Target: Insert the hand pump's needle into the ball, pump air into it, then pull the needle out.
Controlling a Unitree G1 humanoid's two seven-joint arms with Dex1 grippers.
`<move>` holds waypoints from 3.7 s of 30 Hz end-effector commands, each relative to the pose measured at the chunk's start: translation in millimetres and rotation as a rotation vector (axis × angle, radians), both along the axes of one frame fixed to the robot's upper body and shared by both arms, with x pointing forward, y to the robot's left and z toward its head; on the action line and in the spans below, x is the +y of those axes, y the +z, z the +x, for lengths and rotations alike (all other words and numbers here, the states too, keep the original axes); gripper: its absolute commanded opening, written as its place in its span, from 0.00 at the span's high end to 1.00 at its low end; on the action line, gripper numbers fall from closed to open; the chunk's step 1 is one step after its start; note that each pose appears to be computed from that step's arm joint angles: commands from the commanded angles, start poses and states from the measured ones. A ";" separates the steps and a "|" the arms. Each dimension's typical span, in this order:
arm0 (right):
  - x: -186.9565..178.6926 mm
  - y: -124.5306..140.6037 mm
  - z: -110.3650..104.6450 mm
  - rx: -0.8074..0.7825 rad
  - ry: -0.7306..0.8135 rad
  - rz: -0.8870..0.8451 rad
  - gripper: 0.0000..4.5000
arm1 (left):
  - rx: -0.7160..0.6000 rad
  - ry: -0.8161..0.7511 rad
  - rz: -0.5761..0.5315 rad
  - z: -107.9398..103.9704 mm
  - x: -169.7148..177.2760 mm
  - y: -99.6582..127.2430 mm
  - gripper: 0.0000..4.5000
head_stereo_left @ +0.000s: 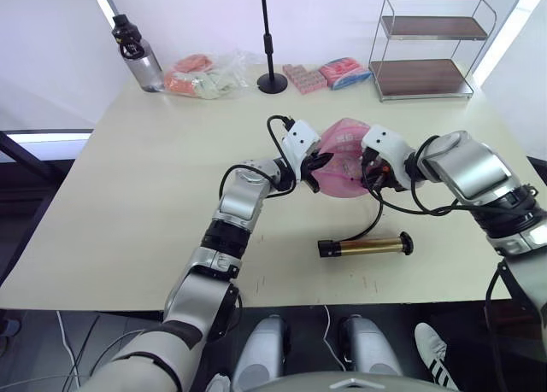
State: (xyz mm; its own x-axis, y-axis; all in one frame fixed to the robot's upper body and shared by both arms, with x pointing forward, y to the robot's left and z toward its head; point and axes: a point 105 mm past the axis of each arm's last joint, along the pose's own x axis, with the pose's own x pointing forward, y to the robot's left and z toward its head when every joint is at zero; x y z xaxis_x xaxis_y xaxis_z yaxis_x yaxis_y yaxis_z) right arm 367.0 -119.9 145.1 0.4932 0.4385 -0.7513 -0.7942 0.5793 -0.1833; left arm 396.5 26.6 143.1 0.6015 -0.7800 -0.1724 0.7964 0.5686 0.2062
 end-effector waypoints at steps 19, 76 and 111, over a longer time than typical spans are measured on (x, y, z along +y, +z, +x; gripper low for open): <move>59.9 27.8 -0.4 -0.043 0.150 0.040 0.93 | 0.208 -0.061 -0.082 -20.1 -30.2 -24.2 1.00; 42.1 -11.7 4.4 -0.138 0.130 -0.003 0.93 | 0.263 0.004 -0.102 -18.2 -16.4 -40.2 1.00; -19.2 4.3 -15.2 -0.194 0.203 0.201 0.26 | 0.250 -0.017 -0.079 -17.7 -16.7 -41.6 1.00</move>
